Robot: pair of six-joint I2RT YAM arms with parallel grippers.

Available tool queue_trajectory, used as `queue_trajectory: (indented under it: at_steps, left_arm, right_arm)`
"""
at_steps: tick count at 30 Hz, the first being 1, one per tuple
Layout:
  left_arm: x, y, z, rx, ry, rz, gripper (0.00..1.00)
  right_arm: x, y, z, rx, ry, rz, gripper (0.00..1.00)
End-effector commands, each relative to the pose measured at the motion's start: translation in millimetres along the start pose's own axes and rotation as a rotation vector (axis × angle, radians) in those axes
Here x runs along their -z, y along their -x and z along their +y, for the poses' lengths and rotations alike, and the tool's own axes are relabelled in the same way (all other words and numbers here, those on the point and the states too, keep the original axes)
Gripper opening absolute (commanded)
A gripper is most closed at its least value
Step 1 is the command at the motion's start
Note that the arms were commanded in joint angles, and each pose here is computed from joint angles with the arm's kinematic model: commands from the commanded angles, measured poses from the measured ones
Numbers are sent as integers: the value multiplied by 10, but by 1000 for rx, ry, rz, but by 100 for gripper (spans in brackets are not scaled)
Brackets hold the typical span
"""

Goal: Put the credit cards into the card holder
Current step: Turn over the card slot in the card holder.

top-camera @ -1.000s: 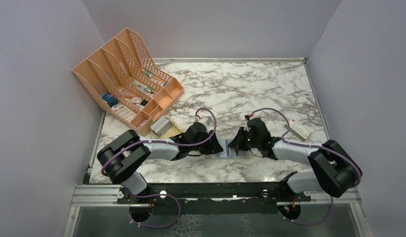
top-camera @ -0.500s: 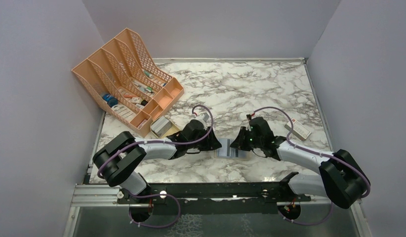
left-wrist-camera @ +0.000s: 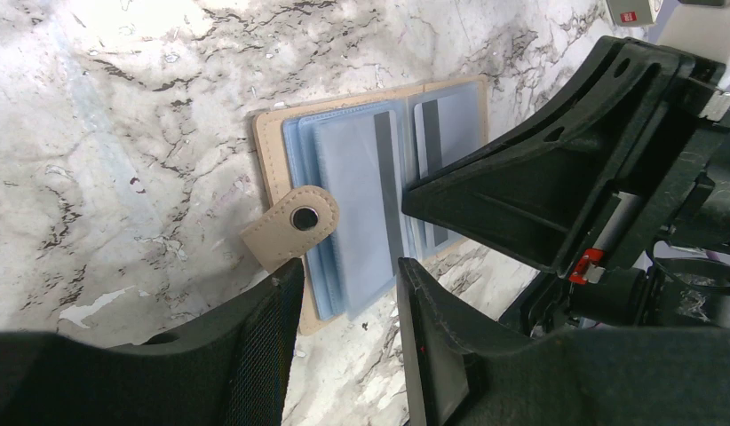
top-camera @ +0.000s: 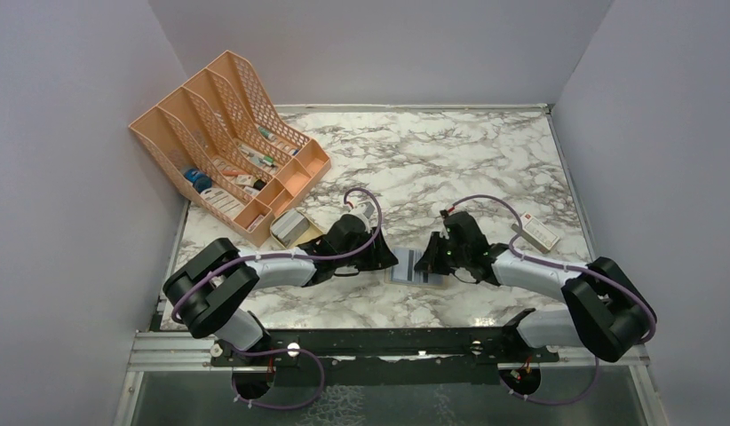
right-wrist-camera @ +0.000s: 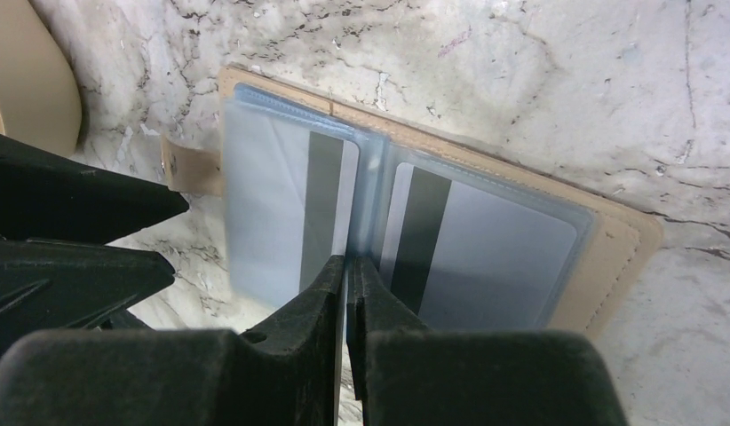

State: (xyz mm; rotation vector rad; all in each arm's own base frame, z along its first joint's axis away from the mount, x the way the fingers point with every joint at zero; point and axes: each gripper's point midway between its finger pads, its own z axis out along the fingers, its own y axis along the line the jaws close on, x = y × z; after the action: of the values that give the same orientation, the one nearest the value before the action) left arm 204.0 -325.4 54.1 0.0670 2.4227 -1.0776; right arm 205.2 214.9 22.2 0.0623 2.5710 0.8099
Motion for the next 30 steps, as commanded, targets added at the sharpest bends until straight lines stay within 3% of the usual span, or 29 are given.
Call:
queue_trajectory:
  at_steps: [1, 9, 30]
  left_arm:
    - [45, 80, -122, 11, -37, -14, 45]
    - [50, 100, -263, 3, -94, -5, 49]
    - [-98, -120, -158, 84, -86, 83, 52]
  right_arm:
    - [-64, 2, 51, -2, 18, 14, 6]
    - [-111, -160, -185, -19, -60, 50, 3]
    - [-108, -189, -190, -25, -46, 45, 1]
